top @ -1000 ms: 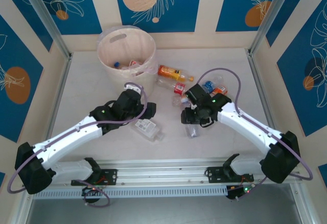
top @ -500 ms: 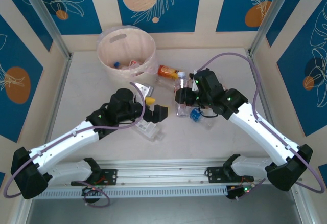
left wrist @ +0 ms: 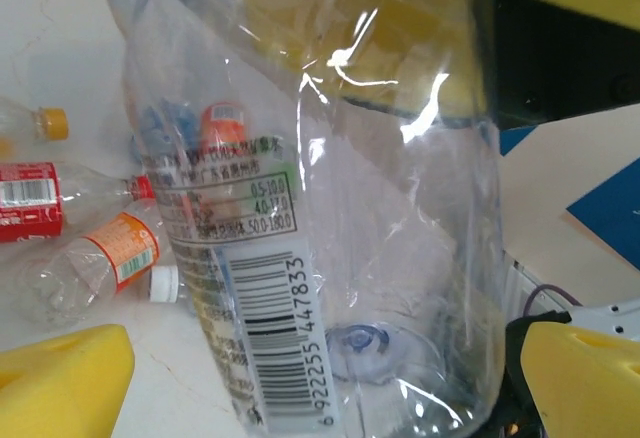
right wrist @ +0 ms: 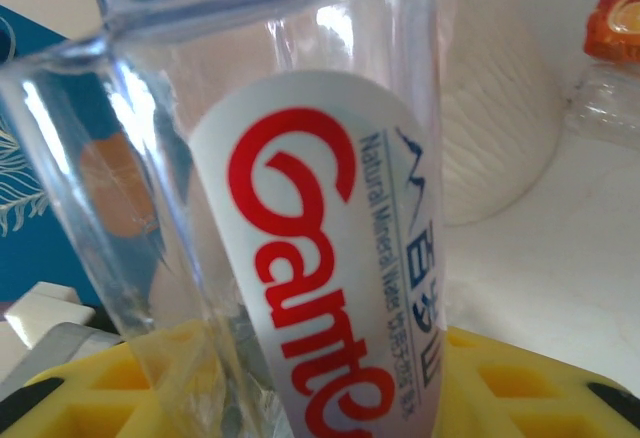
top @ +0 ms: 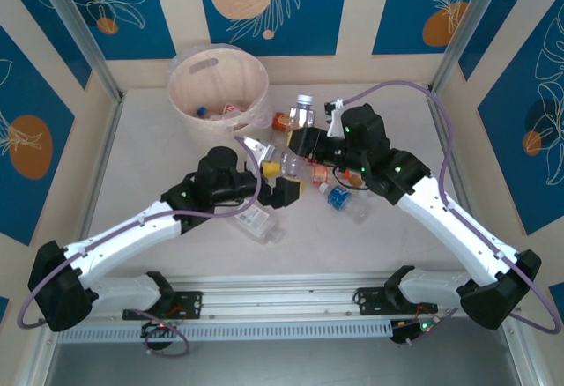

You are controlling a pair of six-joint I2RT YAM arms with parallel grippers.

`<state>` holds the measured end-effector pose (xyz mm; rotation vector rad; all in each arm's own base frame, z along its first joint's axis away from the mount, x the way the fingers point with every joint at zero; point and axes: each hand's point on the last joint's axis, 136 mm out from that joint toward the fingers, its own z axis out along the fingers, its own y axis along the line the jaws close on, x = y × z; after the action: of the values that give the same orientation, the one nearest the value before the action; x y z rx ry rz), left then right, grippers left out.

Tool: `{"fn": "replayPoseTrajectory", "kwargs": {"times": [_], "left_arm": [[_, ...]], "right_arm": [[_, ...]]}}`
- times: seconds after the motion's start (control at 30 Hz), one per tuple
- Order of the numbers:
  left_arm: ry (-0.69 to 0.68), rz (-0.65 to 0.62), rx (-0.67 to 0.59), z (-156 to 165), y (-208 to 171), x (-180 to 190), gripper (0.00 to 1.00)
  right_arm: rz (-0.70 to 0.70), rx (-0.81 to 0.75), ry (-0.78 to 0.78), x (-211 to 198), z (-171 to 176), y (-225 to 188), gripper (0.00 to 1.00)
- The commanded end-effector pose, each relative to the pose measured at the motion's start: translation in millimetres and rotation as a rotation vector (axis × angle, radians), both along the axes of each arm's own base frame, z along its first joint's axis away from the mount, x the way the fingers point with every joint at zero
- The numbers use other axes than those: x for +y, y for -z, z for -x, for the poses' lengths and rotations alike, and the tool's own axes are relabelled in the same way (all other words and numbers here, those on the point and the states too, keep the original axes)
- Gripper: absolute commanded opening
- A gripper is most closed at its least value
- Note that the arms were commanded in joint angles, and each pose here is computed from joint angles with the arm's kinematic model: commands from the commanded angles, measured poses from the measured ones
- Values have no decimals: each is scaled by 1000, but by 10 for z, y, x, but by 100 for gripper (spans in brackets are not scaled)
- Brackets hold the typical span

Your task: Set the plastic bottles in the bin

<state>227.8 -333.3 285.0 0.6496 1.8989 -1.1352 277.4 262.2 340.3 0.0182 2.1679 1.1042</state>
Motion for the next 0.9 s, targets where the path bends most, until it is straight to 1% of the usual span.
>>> {"fn": "replayPoseTrajectory", "kwargs": {"times": [0.0,0.13,0.27,0.4,0.63,0.8,0.87], "left_arm": [[-46,22,-57,-80,-208,-9,99],[-73,38,-59,-120,-256,3,94],[-81,39,-64,-129,-290,15,84],[-99,33,-68,-137,-297,58,71],[-115,31,-74,-134,-335,100,53],[-130,28,-77,-134,-368,141,47],[-132,30,-81,-128,-388,152,45]], "right_arm": [[-57,-16,-33,137,21,-110,48],[-39,-16,-49,214,28,-91,48],[-29,-19,-56,269,29,-86,48],[-28,-29,-54,274,28,-103,48],[-21,-39,-55,286,18,-99,49],[-11,-58,-54,280,1,-136,49],[-7,-67,-56,282,-4,-159,50]]}}
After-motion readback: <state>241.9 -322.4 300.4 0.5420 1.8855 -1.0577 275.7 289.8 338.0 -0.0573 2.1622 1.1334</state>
